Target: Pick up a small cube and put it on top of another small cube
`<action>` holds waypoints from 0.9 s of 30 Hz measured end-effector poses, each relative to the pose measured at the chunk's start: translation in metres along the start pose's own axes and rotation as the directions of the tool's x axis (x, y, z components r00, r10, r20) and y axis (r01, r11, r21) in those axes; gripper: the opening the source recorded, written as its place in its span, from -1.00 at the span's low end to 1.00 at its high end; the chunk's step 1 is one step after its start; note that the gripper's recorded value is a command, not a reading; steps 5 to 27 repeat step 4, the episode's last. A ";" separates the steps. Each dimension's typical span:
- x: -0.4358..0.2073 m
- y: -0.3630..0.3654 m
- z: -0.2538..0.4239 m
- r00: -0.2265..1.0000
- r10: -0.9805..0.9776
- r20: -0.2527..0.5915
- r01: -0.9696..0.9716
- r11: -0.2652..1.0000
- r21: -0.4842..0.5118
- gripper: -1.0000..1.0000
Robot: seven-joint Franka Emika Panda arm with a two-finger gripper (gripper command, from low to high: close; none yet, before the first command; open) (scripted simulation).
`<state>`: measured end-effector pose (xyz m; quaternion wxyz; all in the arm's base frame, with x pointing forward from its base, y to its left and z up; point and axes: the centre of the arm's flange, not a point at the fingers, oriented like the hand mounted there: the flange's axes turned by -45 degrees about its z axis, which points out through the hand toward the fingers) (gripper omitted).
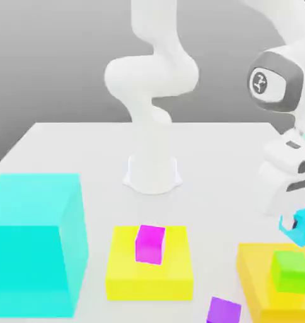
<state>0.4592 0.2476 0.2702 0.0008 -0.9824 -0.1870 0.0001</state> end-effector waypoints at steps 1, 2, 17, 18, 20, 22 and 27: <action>0.000 0.000 0.011 1.000 -0.001 0.000 0.001 1.000 0.000 1.00; 0.000 0.000 0.011 1.000 -0.001 0.000 0.001 1.000 0.000 1.00; 0.000 0.000 0.011 1.000 -0.001 0.000 0.001 1.000 0.000 1.00; 0.000 0.000 0.011 1.000 -0.001 0.000 0.001 1.000 0.000 1.00; 0.000 0.000 0.011 1.000 -0.001 0.000 0.001 1.000 0.000 1.00; 0.000 0.000 0.011 1.000 -0.001 0.000 0.001 1.000 0.000 1.00; 0.000 0.000 0.011 1.000 -0.001 0.000 0.001 1.000 0.000 1.00</action>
